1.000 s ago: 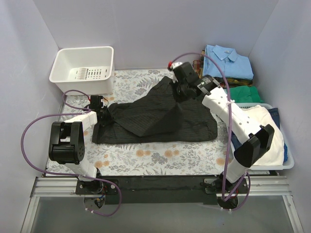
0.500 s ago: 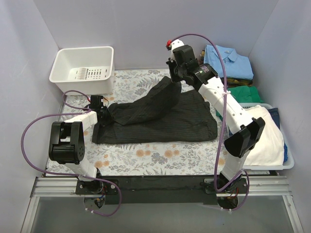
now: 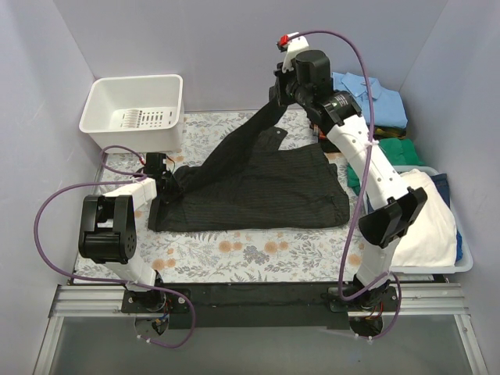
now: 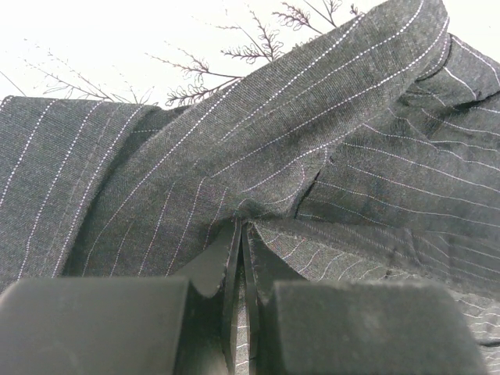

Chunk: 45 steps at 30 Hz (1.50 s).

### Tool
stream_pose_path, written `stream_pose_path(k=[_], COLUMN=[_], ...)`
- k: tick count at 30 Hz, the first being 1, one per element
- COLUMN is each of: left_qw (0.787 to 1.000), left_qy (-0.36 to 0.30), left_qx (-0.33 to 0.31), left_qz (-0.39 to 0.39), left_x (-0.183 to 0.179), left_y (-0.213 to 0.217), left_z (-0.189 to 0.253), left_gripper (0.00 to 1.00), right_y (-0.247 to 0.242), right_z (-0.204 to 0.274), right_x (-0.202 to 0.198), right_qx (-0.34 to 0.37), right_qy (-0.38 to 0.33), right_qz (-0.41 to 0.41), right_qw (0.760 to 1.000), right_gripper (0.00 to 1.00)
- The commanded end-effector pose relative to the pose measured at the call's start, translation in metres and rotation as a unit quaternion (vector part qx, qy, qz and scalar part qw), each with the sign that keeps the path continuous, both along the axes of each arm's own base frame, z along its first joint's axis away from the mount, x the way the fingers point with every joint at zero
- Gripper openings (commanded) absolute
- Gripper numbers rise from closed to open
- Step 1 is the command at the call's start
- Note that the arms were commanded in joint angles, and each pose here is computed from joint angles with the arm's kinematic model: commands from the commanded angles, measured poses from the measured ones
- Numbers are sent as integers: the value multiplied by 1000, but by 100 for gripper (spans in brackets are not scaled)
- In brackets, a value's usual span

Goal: Fold and stack the long sleeve shirts
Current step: Fold the shirt

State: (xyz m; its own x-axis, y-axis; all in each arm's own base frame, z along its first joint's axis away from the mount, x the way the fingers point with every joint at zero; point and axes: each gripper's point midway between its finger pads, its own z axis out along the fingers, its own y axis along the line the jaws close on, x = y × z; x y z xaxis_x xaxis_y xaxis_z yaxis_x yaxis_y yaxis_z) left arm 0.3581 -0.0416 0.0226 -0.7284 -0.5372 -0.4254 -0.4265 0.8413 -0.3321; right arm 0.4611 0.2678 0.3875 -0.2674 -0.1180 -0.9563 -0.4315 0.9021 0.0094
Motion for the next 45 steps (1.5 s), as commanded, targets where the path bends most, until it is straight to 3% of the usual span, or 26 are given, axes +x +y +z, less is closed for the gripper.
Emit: stream_pose_path(k=[1, 2, 3, 4, 10, 18, 26, 37, 41, 45], left_qw=[1000, 999, 999, 999, 998, 997, 996, 996, 996, 996], left_qy=[20, 25, 28, 31, 51, 68, 80, 85, 84, 83], left_qx=[11, 9, 9, 8, 4, 2, -2, -6, -9, -12], left_qz=[15, 17, 19, 20, 29, 27, 31, 29, 27, 27], left_x=[-3, -4, -4, -5, -11, -18, -20, -15, -10, -7], left_y=[6, 5, 6, 6, 5, 4, 3, 1, 0, -1], left_z=[-5, -8, -10, -12, -23, -31, -36, -37, -36, -34], left_gripper=[0, 0, 0, 0, 0, 0, 0, 0, 0, 0], right_y=[3, 1, -3, -12, -69, -108, -146, -124, -105, -100], right_z=[3, -9, -64, -61, -193, -247, -244, -172, -117, -130], right_x=[-28, -35, -45, -59, -135, -181, -167, -107, -64, -48], right_qx=[19, 17, -7, 0, -28, -9, -5, 22, 35, 21], right_qy=[-18, -4, 50, 43, 162, 263, 270, 159, 104, 116], right_qz=[49, 52, 54, 54, 3, -75, -171, -123, -103, -101], right_qw=[998, 998, 997, 998, 986, 962, 948, 979, 989, 988], right_gripper=[1, 1, 1, 1, 1, 1, 1, 1, 1, 1])
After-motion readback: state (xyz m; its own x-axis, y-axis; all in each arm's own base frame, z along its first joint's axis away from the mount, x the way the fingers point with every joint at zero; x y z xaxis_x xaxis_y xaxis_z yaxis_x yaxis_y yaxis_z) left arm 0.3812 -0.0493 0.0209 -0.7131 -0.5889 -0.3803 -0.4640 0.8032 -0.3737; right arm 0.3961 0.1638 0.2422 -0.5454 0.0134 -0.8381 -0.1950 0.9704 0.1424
